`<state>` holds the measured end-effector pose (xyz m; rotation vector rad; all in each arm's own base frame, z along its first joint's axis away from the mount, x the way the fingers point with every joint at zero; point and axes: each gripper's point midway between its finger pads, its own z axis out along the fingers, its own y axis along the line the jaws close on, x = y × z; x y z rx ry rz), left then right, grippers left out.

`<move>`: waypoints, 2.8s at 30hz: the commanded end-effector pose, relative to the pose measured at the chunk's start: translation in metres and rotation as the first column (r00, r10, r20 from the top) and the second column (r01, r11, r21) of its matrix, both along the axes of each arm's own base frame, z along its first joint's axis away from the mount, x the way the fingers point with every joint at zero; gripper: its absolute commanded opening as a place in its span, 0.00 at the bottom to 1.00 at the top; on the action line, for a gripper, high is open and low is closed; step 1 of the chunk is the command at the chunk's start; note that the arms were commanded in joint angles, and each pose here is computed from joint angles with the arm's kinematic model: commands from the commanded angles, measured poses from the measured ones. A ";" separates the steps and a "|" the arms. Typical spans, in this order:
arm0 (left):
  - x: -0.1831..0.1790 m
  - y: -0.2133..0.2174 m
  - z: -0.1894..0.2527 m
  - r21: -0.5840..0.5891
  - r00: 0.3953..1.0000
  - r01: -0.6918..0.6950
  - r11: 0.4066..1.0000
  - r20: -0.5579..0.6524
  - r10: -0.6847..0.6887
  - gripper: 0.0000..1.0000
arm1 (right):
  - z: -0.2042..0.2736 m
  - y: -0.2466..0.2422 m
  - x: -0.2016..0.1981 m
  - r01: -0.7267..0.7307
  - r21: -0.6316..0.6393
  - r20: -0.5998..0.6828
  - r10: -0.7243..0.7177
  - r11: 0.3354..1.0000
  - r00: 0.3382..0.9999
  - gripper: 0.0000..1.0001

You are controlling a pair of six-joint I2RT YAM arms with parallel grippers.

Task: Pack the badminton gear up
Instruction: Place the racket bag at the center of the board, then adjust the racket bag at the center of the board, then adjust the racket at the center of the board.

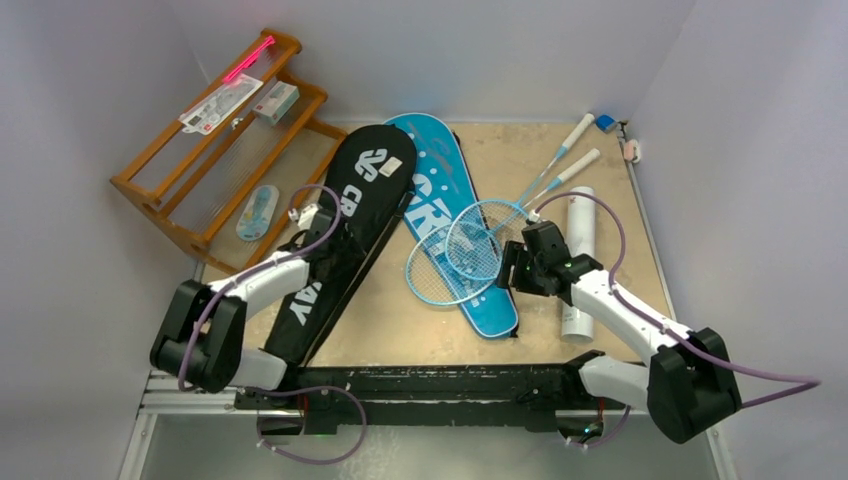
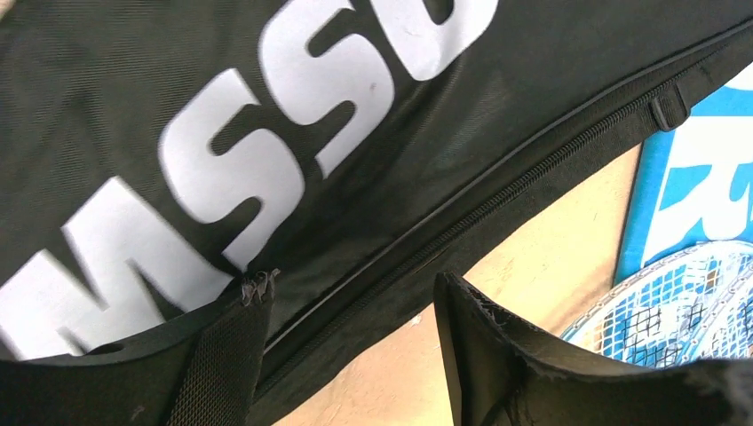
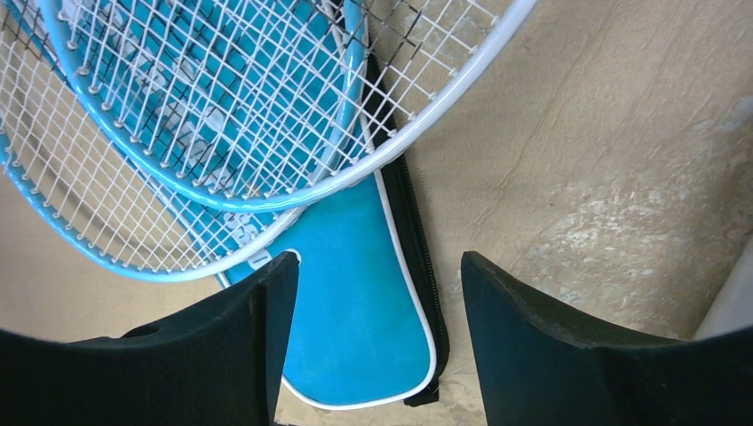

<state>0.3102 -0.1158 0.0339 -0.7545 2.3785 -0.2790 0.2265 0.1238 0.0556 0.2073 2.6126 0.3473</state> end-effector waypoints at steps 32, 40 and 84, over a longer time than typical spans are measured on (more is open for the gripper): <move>-0.094 -0.136 0.013 -0.425 0.863 0.505 0.751 0.214 -0.458 0.56 | -0.012 0.048 -0.006 -0.199 0.176 -0.019 0.206 0.964 0.978 0.00; -0.072 -0.150 0.014 -0.409 0.839 0.543 0.733 0.293 -0.458 0.52 | -0.006 0.052 -0.008 -0.222 0.200 -0.004 0.227 0.954 0.974 0.00; -0.071 -0.113 0.032 -0.402 0.930 0.350 0.846 0.254 -0.265 0.56 | 0.082 0.072 -0.094 -0.373 0.377 0.084 0.370 0.848 0.925 0.00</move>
